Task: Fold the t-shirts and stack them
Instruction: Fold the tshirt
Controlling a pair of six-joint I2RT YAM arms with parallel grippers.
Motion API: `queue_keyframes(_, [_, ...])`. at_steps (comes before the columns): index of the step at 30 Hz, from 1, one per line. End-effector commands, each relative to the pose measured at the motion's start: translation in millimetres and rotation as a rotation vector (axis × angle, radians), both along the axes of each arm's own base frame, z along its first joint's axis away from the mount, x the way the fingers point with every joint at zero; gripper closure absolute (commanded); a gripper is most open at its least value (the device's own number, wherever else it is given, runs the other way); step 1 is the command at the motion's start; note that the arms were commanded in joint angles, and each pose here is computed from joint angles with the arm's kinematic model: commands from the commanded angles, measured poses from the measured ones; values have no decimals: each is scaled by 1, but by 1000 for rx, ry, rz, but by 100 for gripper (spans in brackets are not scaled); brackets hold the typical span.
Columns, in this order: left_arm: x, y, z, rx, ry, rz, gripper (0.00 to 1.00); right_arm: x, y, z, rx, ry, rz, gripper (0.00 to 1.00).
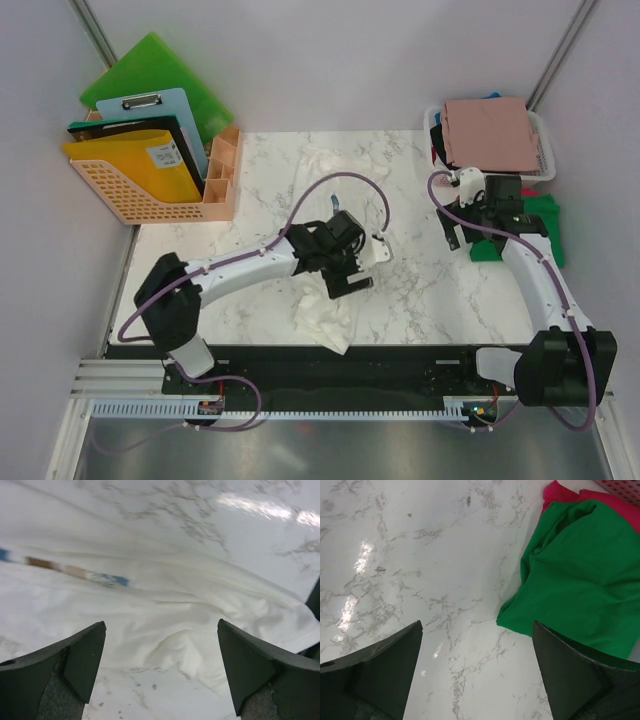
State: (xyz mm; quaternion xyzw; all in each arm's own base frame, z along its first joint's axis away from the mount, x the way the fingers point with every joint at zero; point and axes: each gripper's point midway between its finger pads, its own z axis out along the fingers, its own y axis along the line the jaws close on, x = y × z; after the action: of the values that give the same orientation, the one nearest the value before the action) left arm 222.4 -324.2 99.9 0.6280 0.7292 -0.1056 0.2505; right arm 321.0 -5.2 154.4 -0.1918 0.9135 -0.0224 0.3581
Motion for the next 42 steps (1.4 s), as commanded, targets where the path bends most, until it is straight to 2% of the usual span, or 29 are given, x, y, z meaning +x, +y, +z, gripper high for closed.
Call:
queue_keyframes(1, [86, 45, 126, -216, -304, 274, 0, -14, 23, 14, 81, -33, 112, 2])
queue_keyframes(3, [117, 79, 159, -257, -446, 393, 0, -20, 30, 19, 107, -46, 148, 2])
queue_keyframes(4, [135, 125, 172, -217, -546, 514, 0, -22, 31, 18, 106, -39, 154, 2])
queue_keyframes(6, [149, 166, 186, -209, -623, 622, 0, -24, 31, 14, 107, -28, 158, 2])
queue_keyframes(7, [155, 208, 188, -175, -656, 729, 0, -26, 33, 10, 116, -11, 165, 2])
queue_keyframes(11, [145, 287, 174, -125, -673, 934, 0, -24, 53, -2, 218, 64, 226, 2])
queue_keyframes(13, [133, 313, 155, -110, -653, 994, 0, -17, 69, 10, 292, 71, 272, 2])
queue_keyframes(15, [118, 322, 153, -129, -660, 1002, 0, -6, 89, 8, 314, 122, 312, 2])
queue_keyframes(16, [111, 326, 137, -107, -639, 1016, 0, 10, 95, 23, 298, 91, 317, 4])
queue_keyframes(18, [100, 330, 132, -114, -638, 1030, 0, 29, 119, 14, 292, 140, 350, 6])
queue_keyframes(19, [94, 332, 120, -105, -615, 1046, 0, 51, 128, 35, 304, 98, 336, 5])
queue_keyframes(20, [91, 332, 116, -107, -605, 1051, 0, 63, 142, 17, 312, 160, 343, 2])
queue_keyframes(21, [88, 334, 113, -110, -601, 1059, 0, 75, 150, 18, 324, 164, 338, 2])
queue_keyframes(22, [85, 334, 104, -106, -581, 1065, 0, 98, 160, 39, 347, 116, 322, 2])
queue_keyframes(23, [82, 336, 99, -94, -571, 1072, 0, 112, 173, 18, 343, 163, 316, 2])
queue_keyframes(24, [81, 340, 96, -86, -565, 1085, 0, 132, 183, 37, 341, 106, 323, 2])
queue_keyframes(25, [78, 342, 91, -78, -554, 1086, 0, 142, 190, 35, 330, 105, 315, 2])
queue_keyframes(26, [76, 344, 88, -74, -550, 1093, 0, 150, 207, 8, 311, 156, 310, 3])
queue_keyframes(27, [73, 347, 86, -67, -541, 1101, 0, 168, 217, 24, 302, 105, 313, 3])
queue_keyframes(28, [69, 347, 86, -75, -544, 1106, 0, 170, 232, -9, 280, 179, 316, 3])
queue_keyframes(29, [66, 348, 85, -74, -539, 1109, 0, 178, 237, -18, 254, 184, 294, 5])
queue_keyframes(30, [62, 349, 83, -75, -534, 1115, 0, 193, 244, -6, 250, 137, 290, 6])
queue_keyframes(31, [59, 348, 87, -89, -540, 1112, 0, 197, 254, -36, 230, 182, 287, 6])
queue_keyframes(34, [50, 351, 87, -81, -532, 1123, 0, 203, 264, -62, 171, 183, 301, 6])
queue_keyframes(39, [39, 353, 74, -51, -509, 1115, 0, 204, 270, -77, 191, 176, 298, 6])
queue_keyframes(42, [37, 352, 65, -39, -484, 1119, 0, 209, 267, -75, 184, 152, 272, 15])
